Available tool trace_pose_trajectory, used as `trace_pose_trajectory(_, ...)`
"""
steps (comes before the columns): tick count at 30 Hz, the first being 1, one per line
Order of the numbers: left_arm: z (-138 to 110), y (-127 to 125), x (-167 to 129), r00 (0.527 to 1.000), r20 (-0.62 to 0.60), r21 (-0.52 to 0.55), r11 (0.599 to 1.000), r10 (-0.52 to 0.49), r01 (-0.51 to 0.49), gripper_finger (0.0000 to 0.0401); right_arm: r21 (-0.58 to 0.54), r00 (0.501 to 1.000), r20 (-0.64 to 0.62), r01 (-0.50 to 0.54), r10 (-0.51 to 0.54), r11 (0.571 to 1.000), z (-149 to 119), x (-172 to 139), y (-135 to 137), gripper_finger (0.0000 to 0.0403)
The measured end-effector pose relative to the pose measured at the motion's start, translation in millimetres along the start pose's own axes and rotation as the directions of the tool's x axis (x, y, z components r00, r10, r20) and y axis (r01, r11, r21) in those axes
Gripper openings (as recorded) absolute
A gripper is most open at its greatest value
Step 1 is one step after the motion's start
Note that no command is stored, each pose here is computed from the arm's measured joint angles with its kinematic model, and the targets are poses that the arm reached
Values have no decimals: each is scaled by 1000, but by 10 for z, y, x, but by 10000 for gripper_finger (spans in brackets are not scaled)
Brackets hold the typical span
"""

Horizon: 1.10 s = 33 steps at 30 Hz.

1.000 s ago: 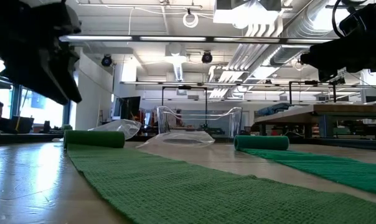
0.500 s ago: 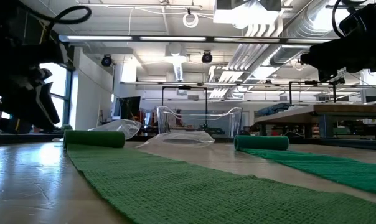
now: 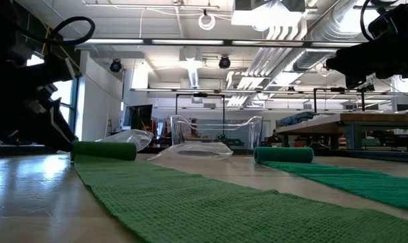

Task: Roll bandage
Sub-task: Roll the green bandage on the table

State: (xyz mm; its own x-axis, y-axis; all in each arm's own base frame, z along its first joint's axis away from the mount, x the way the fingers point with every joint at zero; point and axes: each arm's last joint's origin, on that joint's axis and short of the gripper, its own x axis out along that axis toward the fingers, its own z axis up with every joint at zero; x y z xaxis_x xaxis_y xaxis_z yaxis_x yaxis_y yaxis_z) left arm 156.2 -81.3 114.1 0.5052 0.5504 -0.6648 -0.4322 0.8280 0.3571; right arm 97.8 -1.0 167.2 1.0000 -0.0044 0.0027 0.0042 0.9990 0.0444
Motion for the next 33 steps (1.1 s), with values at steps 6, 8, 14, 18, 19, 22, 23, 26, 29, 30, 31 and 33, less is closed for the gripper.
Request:
trace_pose_trajectory(6, -89, -52, 98, 999, 38, -33, 999, -6, 7, 211, 0, 1000, 0, 0, 0, 1000, -1, 0, 0, 150)
trace_pose_trajectory(8, -98, -61, 114, 999, 49, -27, 1000, 12, -10, 203, 0, 1000, 0, 0, 0, 1000, -1, 0, 0, 150)
trace_pose_trajectory(14, -109, -122, 166, 997, 77, -34, 999, 24, -22, 170, 0, 1000, 0, 0, 0, 1000, -1, 0, 0, 150)
trace_pose_trajectory(18, -106, -165, 190, 996, 91, -24, 1000, 16, -14, 154, 0, 1000, 0, 0, 0, 1000, 0, 0, 0, 150)
trace_pose_trajectory(19, -106, -165, 189, 996, 89, -24, 1000, 14, -12, 152, 0, 1000, 0, 0, 0, 1000, 0, 0, 0, 150)
trace_pose_trajectory(22, -99, -143, 167, 997, 78, -11, 1000, 6, -6, 151, 0, 1000, 0, 0, 0, 1000, 0, 0, 0, 150)
trace_pose_trajectory(23, -93, -132, 155, 997, 75, 2, 1000, 1, -1, 151, 0, 1000, 0, 0, 0, 1000, -1, 0, 0, 150)
trace_pose_trajectory(26, -53, -114, 115, 996, 88, 32, 999, -19, 16, 157, 0, 1000, 0, -1, 1, 1000, -1, 0, 0, 150)
trace_pose_trajectory(29, -22, -99, 105, 995, 97, 54, 998, -24, 19, 164, 0, 1000, 0, 0, 0, 1000, 0, 0, 0, 150)
trace_pose_trajectory(30, -15, -93, 111, 995, 96, 59, 998, -21, 15, 166, 0, 1000, 0, 0, 0, 1000, 0, 0, 0, 150)
trace_pose_trajectory(31, -9, -87, 118, 995, 94, 66, 998, -17, 11, 167, 0, 1000, 0, 0, 0, 1000, 1, 0, 0, 150)
trace_pose_trajectory(33, -2, -68, 140, 996, 86, 82, 997, -3, -4, 167, 0, 1000, 0, 0, 0, 1000, -1, 0, 0, 150)
